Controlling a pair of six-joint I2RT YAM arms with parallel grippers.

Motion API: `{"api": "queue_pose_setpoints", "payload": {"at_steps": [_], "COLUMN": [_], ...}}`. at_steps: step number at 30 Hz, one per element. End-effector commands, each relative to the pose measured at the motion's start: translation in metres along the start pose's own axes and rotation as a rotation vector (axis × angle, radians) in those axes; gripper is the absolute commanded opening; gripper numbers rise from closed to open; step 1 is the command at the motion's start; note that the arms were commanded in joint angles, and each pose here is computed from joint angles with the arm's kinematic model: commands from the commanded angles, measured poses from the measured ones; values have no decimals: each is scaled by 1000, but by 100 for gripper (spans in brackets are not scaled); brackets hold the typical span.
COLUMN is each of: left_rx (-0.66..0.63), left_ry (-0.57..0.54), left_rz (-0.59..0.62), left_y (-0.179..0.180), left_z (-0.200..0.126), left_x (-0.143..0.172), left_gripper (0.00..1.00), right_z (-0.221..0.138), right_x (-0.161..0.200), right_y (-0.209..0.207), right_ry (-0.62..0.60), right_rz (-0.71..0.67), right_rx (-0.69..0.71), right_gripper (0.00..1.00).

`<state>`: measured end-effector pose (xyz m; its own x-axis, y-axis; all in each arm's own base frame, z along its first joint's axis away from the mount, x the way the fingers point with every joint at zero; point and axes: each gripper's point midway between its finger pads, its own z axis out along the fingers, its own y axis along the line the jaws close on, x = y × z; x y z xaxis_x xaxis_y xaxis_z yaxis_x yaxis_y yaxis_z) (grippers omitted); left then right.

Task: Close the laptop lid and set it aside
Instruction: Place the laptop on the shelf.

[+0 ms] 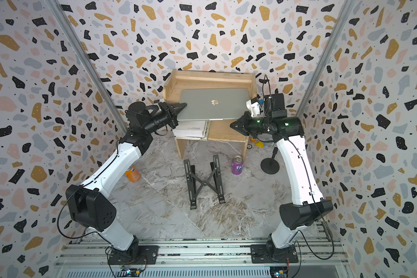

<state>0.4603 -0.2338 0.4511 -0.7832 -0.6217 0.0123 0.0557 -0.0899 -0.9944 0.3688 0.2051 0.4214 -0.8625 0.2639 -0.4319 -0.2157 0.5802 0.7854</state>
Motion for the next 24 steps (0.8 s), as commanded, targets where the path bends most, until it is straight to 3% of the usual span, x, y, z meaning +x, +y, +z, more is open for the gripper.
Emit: {"api": "queue_pose_setpoints", "payload": {"at_steps": [1,11,18,24], "left_rx": [193,207,209,169], "left_ry": [6,12,15,10], "left_rz": [77,69,66,98], "left_y": [-67,-66,-68,-65], "left_z": [-7,-8,-12,-18], "left_x": [5,8,12,17], "left_gripper": [0,29,58,64], "right_z": [-7,0,9,18], "right_x": [2,-8,-10,-17], "right_y": [13,16,24,30], "right_ry": [1,-6,0,-6], "right_rz": [-32,-23,-28,-25], "right_rx": [-23,-37,-43,-53], "right_gripper": [0,0,0,0]}}
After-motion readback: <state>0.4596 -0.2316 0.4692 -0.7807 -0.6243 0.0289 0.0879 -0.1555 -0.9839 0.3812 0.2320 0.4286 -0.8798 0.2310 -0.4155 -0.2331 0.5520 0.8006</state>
